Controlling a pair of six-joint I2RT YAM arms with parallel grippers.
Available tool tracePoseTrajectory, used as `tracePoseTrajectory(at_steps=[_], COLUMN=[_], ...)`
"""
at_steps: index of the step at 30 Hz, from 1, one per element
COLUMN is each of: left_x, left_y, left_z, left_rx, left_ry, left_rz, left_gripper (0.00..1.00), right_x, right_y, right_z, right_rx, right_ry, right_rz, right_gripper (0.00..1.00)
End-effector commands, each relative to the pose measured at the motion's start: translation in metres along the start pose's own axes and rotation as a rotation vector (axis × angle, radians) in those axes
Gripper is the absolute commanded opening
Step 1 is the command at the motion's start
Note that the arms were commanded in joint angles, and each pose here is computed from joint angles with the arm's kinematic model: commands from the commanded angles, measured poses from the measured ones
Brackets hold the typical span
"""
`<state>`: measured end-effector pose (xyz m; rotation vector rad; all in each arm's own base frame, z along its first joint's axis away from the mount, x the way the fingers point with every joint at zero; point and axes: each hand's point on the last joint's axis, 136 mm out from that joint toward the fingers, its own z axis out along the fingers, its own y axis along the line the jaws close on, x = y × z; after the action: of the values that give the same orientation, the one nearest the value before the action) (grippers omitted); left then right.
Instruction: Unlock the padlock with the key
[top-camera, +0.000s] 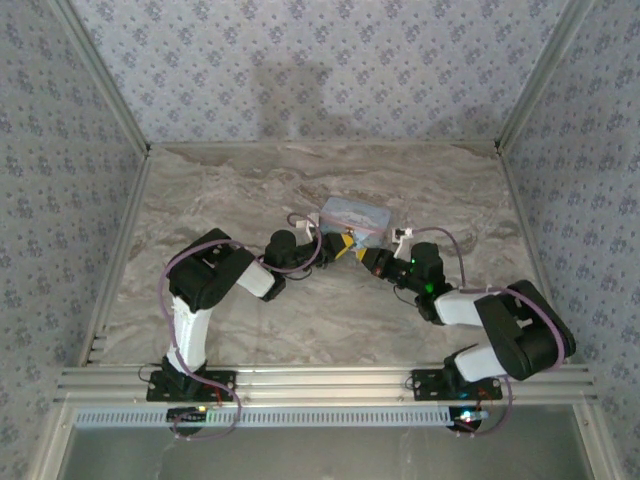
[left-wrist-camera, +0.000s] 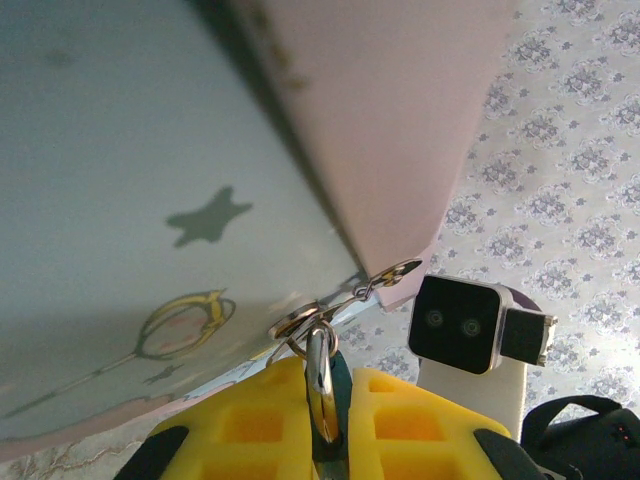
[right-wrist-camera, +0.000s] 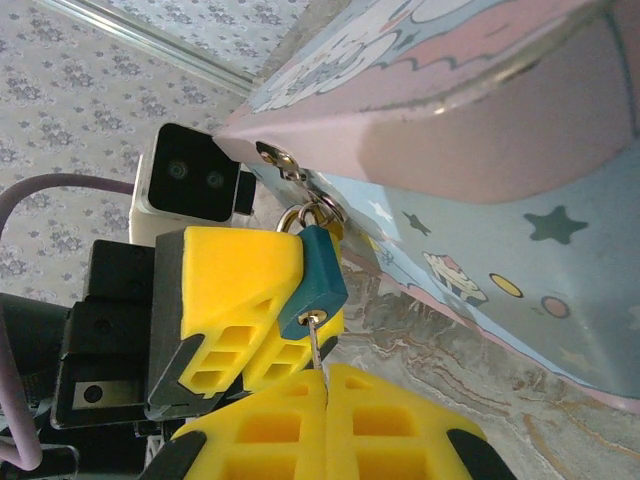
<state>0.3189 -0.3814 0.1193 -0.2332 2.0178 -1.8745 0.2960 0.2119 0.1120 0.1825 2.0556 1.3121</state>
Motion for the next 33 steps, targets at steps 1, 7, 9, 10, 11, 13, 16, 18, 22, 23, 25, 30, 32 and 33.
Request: tracePoseTrajectory(at_steps=[1,7,9,10,11,13,16,18,22,23,25,30,32,33], left_x=[-0.003,0.000,0.001,0.001,0.001,0.002,0.002,0.003,0.005,0.006,0.008,0.012,0.012,0.013], left_y=[-0.024,-0.023,-0.022,-0.022,-0.022,-0.022,-0.022,-0.023,-0.027,-0.029,-0.030,-0.033,-0.032,-0.032], left_z=[0.005,0.005,0.005,0.005,0.006,0.006,0.007,0.007,0.009,0.009,0.009,0.010,0.010,0.009], left_rx=[0.087,0.087,0.084,0.085,0.085,0.084,0.086,0.088,0.100,0.103,0.105,0.114,0.112,0.112], left_ry=[0.005,0.011,0.013,0.013,0.014,0.018,0.018,0.019,0.035,0.040,0.044,0.061,0.061,0.063], left_rz=[0.039,0.039,0.038,0.039,0.039,0.039,0.038,0.040,0.047,0.049,0.051,0.056,0.055,0.054], left_gripper=[0.04,0.04,0.04,0.04,0.04,0.04,0.04,0.04,0.04,0.04,0.04,0.03,0.03,0.03], right_x=[-0.008,-0.011,-0.012,-0.012,-0.012,-0.012,-0.013,-0.013,-0.017,-0.020,-0.023,-0.026,-0.028,-0.030], right_y=[0.010,0.014,0.016,0.016,0.017,0.019,0.022,0.019,0.015,0.015,0.015,0.016,0.014,0.014], right_z=[0.004,0.005,0.005,0.006,0.006,0.006,0.007,0.008,0.009,0.010,0.013,0.018,0.016,0.016], right_rx=[-0.034,-0.052,-0.056,-0.058,-0.061,-0.070,-0.085,-0.075,-0.070,-0.078,-0.085,-0.075,-0.069,-0.071], right_ry=[-0.018,-0.025,-0.024,-0.024,-0.022,-0.020,-0.021,-0.018,-0.040,-0.047,-0.051,-0.056,-0.067,-0.070], right_rz=[-0.009,-0.014,-0.013,-0.015,-0.015,-0.017,-0.011,-0.003,0.037,0.051,0.066,0.064,0.067,0.070], right_gripper=[0.00,0.00,0.00,0.00,0.00,0.00,0.00,0.00,0.00,0.00,0.00,0.00,0.00,0.00])
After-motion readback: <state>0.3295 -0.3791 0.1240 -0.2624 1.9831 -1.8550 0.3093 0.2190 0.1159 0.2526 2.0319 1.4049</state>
